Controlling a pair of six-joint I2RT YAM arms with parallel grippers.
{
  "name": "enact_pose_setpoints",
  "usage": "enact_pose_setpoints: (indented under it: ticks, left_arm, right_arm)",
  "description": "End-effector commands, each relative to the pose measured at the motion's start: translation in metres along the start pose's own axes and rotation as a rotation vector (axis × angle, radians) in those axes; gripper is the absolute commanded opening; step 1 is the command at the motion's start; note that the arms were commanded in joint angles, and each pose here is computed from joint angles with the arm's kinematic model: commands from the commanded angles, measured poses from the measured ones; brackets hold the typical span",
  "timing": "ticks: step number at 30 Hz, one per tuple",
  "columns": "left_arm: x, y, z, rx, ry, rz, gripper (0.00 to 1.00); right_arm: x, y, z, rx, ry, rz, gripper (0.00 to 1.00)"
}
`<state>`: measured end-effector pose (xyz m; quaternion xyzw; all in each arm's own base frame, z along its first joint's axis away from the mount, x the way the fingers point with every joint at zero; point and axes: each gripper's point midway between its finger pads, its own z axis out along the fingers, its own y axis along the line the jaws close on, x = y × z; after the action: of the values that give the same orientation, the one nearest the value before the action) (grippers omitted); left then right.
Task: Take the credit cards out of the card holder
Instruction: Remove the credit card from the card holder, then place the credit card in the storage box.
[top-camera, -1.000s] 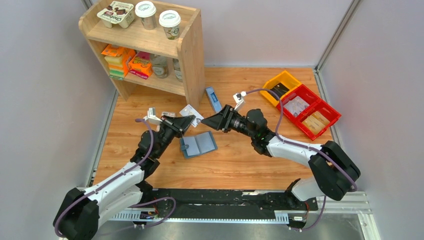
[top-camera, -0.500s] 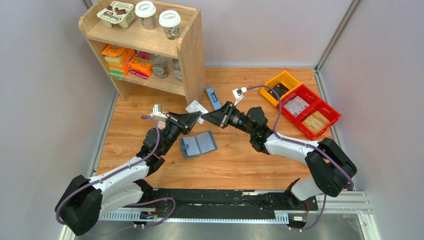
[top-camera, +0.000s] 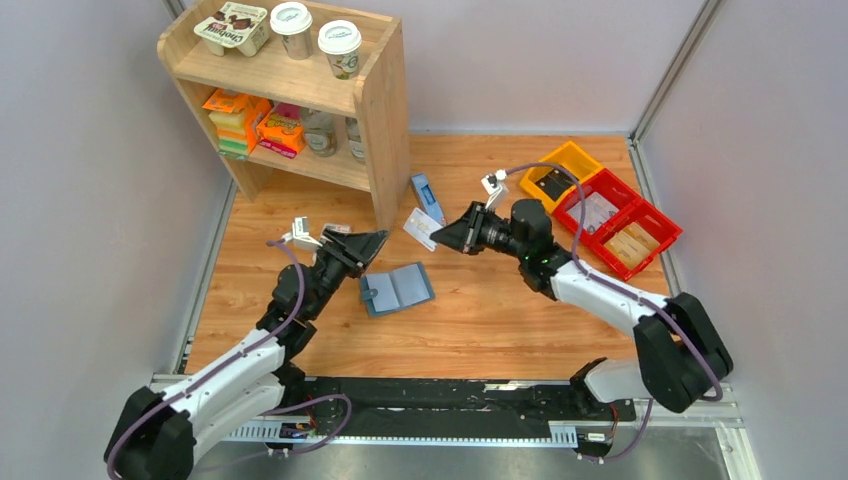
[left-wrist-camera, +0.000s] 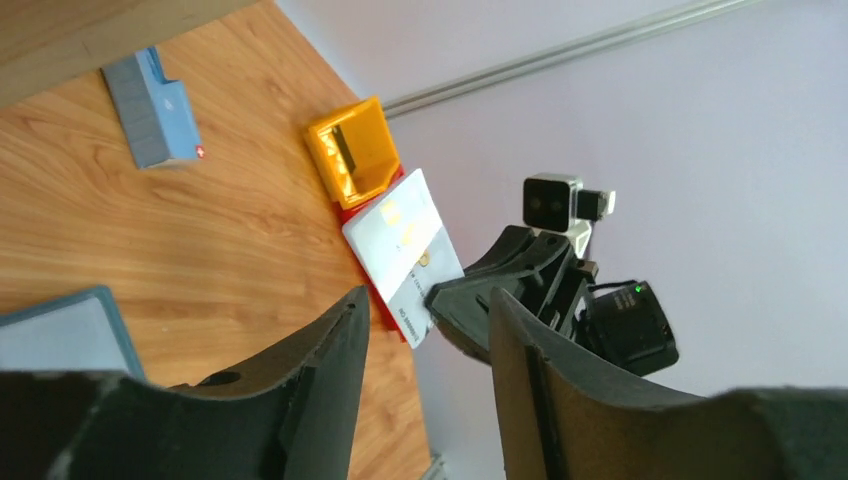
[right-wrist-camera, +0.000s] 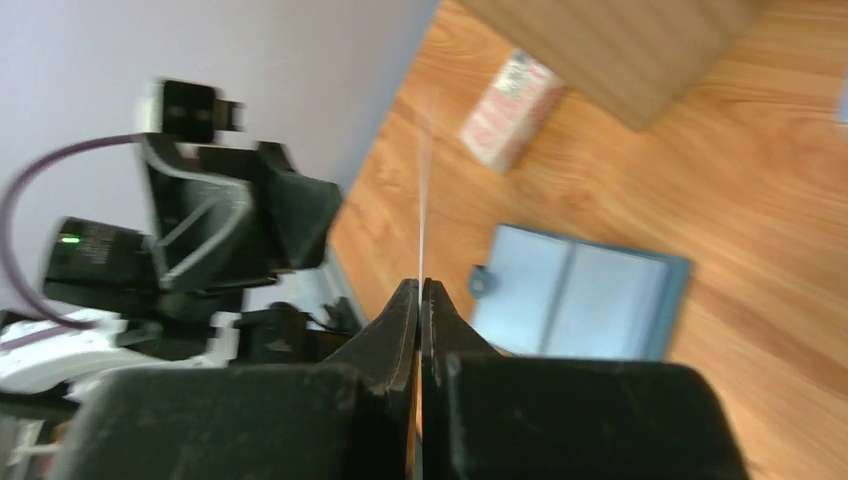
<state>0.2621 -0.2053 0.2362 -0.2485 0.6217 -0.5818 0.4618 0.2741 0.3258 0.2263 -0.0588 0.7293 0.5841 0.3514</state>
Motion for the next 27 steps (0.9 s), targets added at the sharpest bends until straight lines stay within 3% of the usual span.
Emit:
enact_pose_setpoints:
  ticks: [1,4,10,20,27]
  left_arm:
    - [0.005,0.01,-0.012,-0.106,0.125,0.256,0.59]
    - [-0.005,0.017,-0.021,-0.201,0.148,0.419,0.64]
    - [-0.023,0.033,-0.046,-0.368,0.228,0.72,0.72]
    - [-0.027,0.052,-0.066,-0.447,0.315,0.865,0.84]
    - [-0.024,0.059,-0.066,-0.463,0.354,0.881,0.84]
  right_arm:
    - [-0.005,-0.03,-0.033,0.224,0.125,-0.156,0.0]
    - [-0.014,-0.056,-0.066,0.355,0.212,-0.134,0.0]
    - [-0.07,-0.102,-0.141,0.636,0.158,-0.113,0.0]
    - [-0.158,-0.159,-0.267,1.02,-0.08,0.117,0.0]
    - [-0.18,-0.218,-0.283,1.127,-0.023,0.2,0.01]
